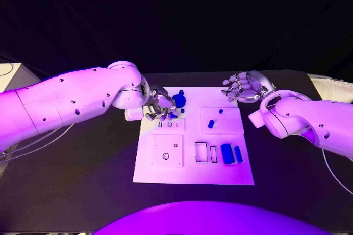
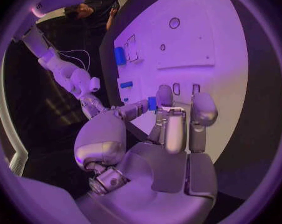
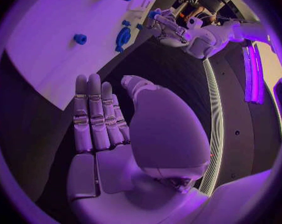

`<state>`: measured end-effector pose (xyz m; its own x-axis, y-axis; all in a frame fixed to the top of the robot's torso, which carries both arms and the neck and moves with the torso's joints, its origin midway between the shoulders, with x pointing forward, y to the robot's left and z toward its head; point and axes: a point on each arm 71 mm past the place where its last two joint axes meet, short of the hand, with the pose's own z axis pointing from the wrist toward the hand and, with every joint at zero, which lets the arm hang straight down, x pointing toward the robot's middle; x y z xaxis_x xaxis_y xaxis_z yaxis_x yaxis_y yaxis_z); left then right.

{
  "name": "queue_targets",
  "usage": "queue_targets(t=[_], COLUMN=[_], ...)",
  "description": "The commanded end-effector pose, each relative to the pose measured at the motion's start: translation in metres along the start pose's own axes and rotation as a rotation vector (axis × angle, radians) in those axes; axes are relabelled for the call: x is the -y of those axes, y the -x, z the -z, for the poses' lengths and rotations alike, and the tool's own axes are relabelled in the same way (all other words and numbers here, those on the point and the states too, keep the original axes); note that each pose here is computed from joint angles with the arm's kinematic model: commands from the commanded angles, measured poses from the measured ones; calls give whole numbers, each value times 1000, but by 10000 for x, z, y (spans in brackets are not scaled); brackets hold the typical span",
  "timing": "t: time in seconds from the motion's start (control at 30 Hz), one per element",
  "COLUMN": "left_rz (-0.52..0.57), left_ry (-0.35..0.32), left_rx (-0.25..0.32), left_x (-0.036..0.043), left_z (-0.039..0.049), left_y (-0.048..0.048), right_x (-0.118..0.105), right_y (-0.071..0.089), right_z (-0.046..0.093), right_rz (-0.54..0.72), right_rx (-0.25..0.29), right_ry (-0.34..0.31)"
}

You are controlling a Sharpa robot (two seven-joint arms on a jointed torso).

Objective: Assemble the parts on the task board

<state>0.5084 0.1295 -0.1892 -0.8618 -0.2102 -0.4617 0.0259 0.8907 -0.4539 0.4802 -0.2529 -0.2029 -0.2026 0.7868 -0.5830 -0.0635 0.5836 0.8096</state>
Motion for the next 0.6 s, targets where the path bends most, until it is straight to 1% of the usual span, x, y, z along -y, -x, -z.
queue_targets(t=[0.03, 0.23, 0.37, 0.6], left_rz=[-117, -194, -246, -278], left_ry=[39, 73, 94, 111], left_rx=[-7, 3, -16, -38], left_x=[28, 66, 80, 82], left_z=[-15, -54, -75, -103], left_y=[20, 30, 5, -25], right_x=[-4, -9, -12, -11], right_y=[-13, -25, -31, -35], right_z=[-3, -10, -14, -16], right_rz=[1, 1, 1, 0], right_rx=[-10, -13, -14, -15], right_ry=[4, 6, 8, 9])
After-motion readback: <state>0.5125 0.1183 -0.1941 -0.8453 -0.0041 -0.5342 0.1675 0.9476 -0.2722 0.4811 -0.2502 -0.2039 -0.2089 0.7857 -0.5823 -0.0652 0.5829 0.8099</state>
